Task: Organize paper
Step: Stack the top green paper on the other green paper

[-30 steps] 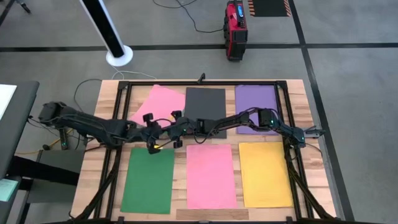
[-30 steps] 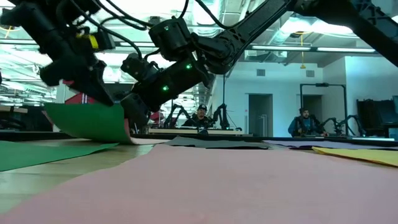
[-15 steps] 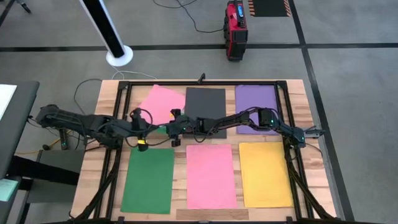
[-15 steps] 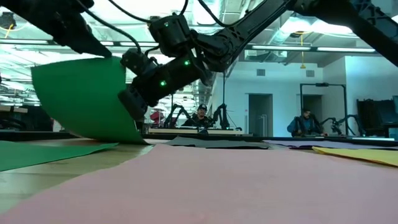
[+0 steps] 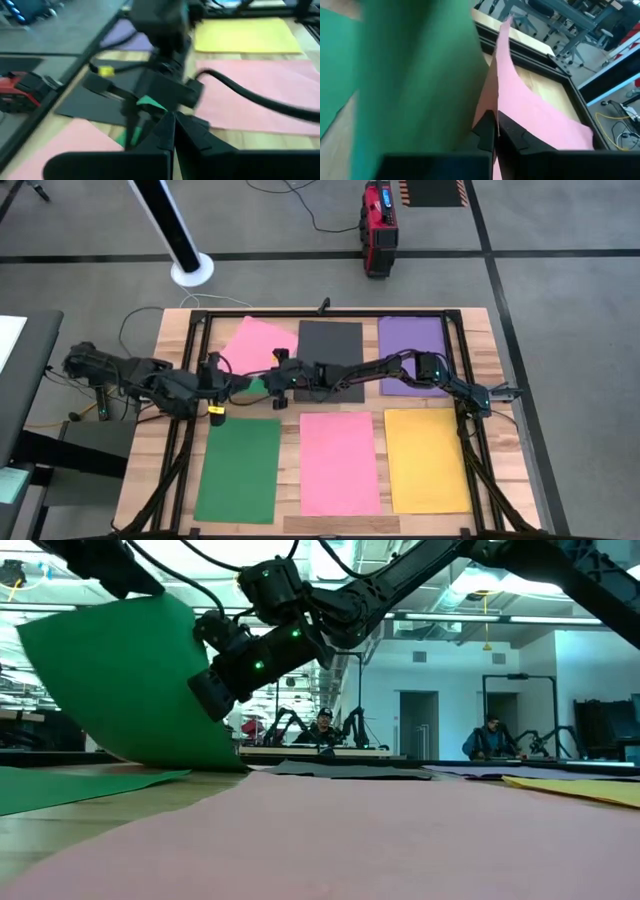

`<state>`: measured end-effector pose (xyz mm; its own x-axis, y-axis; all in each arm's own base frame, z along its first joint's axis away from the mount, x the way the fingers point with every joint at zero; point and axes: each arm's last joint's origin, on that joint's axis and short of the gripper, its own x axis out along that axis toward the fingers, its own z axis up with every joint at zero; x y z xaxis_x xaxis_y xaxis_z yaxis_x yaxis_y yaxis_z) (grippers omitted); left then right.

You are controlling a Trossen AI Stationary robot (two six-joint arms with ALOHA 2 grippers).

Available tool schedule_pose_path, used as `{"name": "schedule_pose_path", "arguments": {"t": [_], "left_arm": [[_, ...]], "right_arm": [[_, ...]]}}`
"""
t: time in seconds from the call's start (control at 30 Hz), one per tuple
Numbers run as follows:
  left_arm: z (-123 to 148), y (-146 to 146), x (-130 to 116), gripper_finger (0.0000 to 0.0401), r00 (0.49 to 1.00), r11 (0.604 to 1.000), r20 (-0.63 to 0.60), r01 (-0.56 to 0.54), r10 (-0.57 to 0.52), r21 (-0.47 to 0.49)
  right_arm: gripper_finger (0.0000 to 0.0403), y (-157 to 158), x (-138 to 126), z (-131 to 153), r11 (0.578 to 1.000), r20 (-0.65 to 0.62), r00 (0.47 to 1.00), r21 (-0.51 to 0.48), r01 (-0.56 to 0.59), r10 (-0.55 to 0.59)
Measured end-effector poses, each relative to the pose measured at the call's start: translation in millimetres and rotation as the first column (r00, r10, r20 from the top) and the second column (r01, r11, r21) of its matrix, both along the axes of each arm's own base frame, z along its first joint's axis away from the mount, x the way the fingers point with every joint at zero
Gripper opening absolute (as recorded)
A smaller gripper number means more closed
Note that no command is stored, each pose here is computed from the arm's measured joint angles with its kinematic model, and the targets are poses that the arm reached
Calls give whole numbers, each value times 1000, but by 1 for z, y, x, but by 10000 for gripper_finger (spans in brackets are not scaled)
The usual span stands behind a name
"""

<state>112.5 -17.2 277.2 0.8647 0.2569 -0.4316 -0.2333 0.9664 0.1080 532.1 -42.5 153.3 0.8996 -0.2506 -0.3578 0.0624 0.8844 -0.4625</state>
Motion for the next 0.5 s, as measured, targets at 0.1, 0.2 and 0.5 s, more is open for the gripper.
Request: {"name": "schedule_pose_path", "arguments": {"t": [0.1, 0.2, 0.5], "left_arm": [[0, -7, 2, 0, 999, 999, -33, 40, -41, -31], [-4, -17, 5, 0, 993, 990, -56, 102, -108, -98], [-20, -62, 12, 0, 965, 939, -134, 178, -225, -293]], "right_arm": [[0, -3, 1, 2, 1000, -2, 1000, 1, 6, -6], [0, -6, 0, 2, 1000, -13, 1000, 3, 13, -13], [0, -6, 0, 1, 1000, -31, 999, 3, 13, -13]]}}
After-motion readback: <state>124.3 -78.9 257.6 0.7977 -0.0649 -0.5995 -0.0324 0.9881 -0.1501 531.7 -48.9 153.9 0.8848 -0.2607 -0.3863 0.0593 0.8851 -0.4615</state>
